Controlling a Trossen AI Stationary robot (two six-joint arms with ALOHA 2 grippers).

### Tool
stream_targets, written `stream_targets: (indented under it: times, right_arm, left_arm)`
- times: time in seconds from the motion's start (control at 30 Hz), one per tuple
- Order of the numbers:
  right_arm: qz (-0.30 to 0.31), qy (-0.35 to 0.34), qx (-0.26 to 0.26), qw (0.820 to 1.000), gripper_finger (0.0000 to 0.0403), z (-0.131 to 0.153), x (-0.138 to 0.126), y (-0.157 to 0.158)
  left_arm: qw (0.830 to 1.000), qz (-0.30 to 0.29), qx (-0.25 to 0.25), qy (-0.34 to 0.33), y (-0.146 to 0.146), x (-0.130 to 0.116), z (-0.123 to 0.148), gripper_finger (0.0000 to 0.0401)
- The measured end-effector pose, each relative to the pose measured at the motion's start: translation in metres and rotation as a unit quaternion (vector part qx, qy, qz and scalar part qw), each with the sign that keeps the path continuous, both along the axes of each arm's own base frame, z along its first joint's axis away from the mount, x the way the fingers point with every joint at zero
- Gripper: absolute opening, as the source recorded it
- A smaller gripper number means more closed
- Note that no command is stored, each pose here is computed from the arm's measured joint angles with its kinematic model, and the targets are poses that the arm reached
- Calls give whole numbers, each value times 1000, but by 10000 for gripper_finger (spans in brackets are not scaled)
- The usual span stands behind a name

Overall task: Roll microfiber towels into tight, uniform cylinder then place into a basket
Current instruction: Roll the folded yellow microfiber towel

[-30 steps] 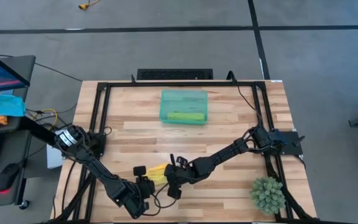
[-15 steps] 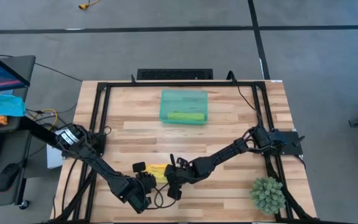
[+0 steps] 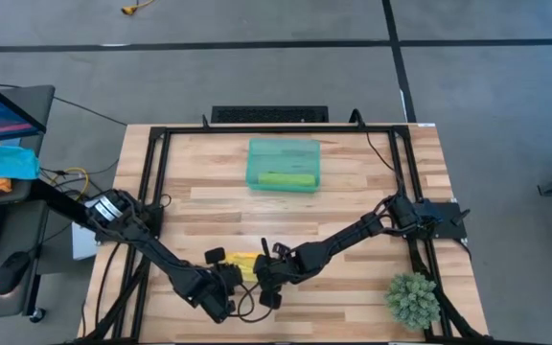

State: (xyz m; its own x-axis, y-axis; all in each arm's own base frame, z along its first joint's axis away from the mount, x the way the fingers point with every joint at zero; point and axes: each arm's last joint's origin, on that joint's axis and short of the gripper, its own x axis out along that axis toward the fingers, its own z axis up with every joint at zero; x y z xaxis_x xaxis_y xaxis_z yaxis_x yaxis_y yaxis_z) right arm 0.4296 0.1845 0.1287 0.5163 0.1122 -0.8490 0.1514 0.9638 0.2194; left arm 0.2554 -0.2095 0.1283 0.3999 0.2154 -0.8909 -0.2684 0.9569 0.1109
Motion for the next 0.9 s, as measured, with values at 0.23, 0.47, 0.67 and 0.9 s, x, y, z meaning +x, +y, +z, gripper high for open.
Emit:
stream_targets:
  times: [0.23,0.47,0.67,0.9]
  right_arm:
    - [9,18,-17,1000,116,6,-5,-3]
    - [32,30,-33,998,116,20,-15,-1]
    - [120,-11,-87,989,116,31,-26,26]
    - [216,-99,-224,945,116,37,-43,69]
  left_arm:
    - [1000,13,-5,-9,6,-8,-13,113]
    - [1000,3,-5,-9,6,-7,-14,113]
    - [1000,5,-9,-8,6,-7,-15,113]
    - [1000,7,-11,-9,6,-7,-15,113]
